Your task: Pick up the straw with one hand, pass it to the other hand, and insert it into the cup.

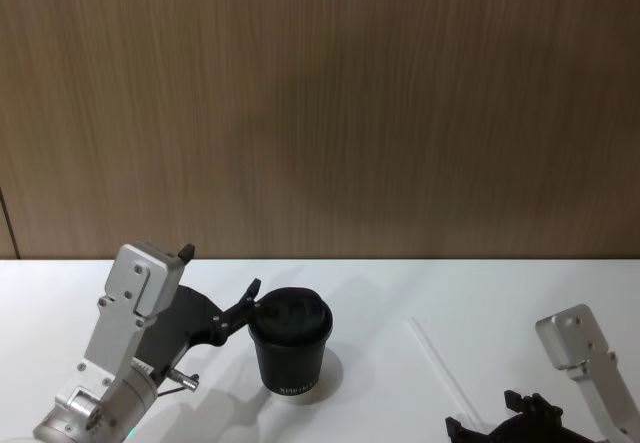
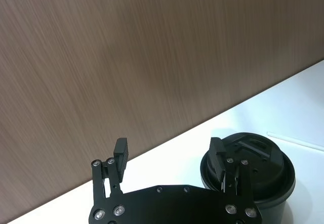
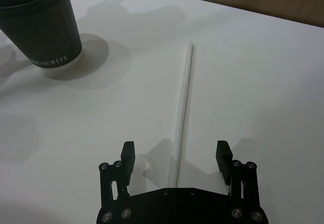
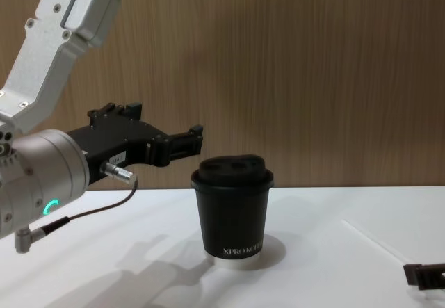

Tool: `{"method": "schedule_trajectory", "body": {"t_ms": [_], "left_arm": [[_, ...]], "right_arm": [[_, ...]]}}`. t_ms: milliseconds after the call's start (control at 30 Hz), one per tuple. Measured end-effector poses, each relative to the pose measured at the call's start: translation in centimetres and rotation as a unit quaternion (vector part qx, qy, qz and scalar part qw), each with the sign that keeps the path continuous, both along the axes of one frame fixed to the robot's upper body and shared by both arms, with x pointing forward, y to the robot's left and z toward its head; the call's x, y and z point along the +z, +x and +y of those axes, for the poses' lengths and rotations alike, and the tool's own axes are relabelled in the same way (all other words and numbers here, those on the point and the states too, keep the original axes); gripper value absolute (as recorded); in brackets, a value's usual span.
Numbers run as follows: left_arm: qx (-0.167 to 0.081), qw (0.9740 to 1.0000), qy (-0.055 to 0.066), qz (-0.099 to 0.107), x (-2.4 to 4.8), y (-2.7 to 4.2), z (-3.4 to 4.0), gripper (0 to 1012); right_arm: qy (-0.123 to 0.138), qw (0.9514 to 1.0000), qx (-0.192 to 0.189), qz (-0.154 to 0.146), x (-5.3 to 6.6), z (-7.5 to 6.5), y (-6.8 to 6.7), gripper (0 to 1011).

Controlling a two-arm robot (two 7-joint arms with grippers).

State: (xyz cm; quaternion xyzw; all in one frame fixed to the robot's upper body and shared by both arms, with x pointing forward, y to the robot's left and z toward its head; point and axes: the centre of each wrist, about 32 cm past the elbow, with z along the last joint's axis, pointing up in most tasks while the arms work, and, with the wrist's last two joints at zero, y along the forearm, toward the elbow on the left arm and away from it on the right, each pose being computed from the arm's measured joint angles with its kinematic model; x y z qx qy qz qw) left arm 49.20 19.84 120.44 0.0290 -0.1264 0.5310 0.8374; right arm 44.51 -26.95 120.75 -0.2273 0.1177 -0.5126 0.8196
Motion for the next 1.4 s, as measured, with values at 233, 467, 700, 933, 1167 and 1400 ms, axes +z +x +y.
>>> {"method": "schedule_trajectory", "body": {"t_ms": [233, 467, 700, 933, 1167, 1400], "left_arm": [[0.000, 1.0000, 0.000, 0.000, 0.00, 0.00, 0.00, 1003], [0.000, 1.0000, 0.000, 0.000, 0.00, 0.00, 0.00, 1003], [0.000, 1.0000, 0.000, 0.000, 0.00, 0.00, 0.00, 1003], [0.000, 1.0000, 0.000, 0.000, 0.00, 0.00, 0.00, 1003], [0.000, 1.0000, 0.000, 0.000, 0.00, 0.00, 0.00, 1003], [0.000, 1.0000, 0.000, 0.000, 0.00, 0.00, 0.00, 1003]], "right_arm": [[0.002, 1.0000, -0.002, 0.003, -0.01, -0.05, 0.23, 1001], [0.001, 1.0000, -0.003, 0.006, 0.00, -0.19, 0.36, 1001], [0.000, 1.0000, -0.003, 0.009, 0.02, -0.33, 0.44, 1001], [-0.001, 0.9999, -0.003, 0.012, 0.04, -0.42, 0.50, 1001], [0.000, 0.9999, -0.001, 0.014, 0.02, -0.48, 0.56, 1001], [0.001, 0.9998, 0.003, 0.018, -0.04, -0.51, 0.64, 1001]]}}
